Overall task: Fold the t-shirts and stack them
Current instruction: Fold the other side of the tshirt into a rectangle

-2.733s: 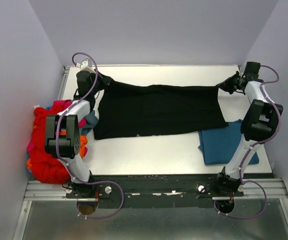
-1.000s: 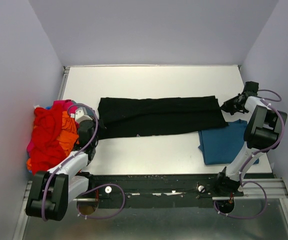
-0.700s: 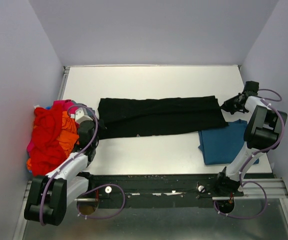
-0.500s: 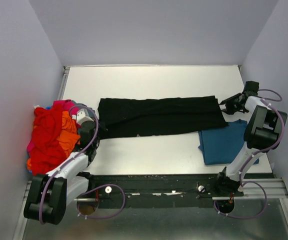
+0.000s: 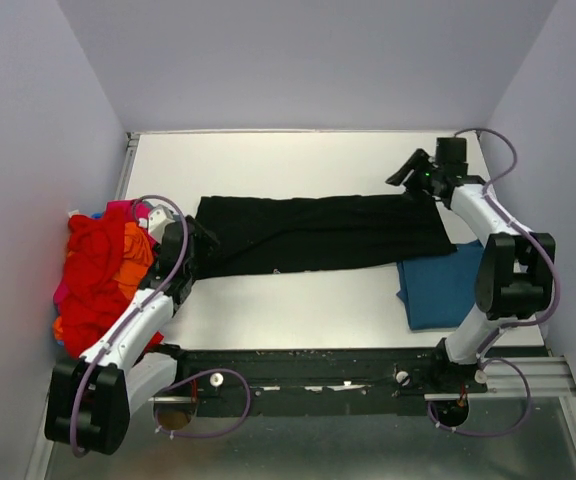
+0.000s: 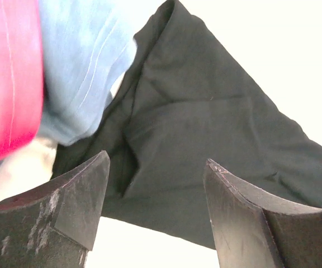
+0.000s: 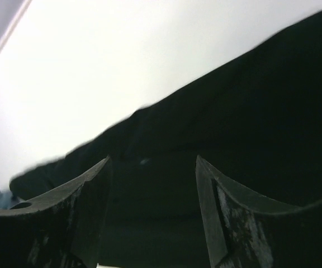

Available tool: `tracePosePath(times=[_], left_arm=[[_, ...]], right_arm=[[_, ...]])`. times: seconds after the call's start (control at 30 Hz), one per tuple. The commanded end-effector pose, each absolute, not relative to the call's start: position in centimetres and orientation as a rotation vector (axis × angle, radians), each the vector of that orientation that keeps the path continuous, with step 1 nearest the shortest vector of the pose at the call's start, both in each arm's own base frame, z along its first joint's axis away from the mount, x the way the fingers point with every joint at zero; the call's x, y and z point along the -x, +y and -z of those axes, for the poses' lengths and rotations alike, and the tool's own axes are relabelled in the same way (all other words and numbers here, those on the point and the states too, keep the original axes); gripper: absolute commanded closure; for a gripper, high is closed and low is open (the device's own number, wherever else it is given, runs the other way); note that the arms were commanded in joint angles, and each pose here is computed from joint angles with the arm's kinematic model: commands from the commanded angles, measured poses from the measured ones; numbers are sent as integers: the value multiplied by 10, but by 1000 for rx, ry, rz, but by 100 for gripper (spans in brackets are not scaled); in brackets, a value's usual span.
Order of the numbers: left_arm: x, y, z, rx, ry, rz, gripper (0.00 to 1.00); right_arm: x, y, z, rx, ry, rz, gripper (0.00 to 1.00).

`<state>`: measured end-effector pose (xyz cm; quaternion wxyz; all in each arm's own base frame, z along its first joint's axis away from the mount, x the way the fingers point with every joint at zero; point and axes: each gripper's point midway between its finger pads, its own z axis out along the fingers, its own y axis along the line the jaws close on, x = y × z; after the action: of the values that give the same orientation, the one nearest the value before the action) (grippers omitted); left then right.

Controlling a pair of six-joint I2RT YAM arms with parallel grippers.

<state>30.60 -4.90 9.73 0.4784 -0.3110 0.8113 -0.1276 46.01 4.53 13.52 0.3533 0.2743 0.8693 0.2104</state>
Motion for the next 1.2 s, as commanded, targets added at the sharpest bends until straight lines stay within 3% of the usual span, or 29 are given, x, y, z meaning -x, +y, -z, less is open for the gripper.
tracePosePath(times=[0.0,0.17,0.33,0.5,0.67,1.17], left_arm=[[-325,-35,-117,789,1947,206,22],[-364,-41,-127,781,1949,222,29],[-405,-46,-121,771,1989,226,43],[-437,-50,-110,773,2009,241,63],[-462,-57,-89,758,2064,247,72],[-470,-30,-33,892,2250,-32,67]], right_arm=[[-465,125,-143,-430,2299,-697,33],[-452,230,-141,-142,2329,-917,36],[-440,307,-133,38,2333,-1065,40],[-440,360,-126,137,2326,-1143,44],[-448,388,-105,168,2342,-1176,45],[-449,439,-59,242,2407,-1288,47]])
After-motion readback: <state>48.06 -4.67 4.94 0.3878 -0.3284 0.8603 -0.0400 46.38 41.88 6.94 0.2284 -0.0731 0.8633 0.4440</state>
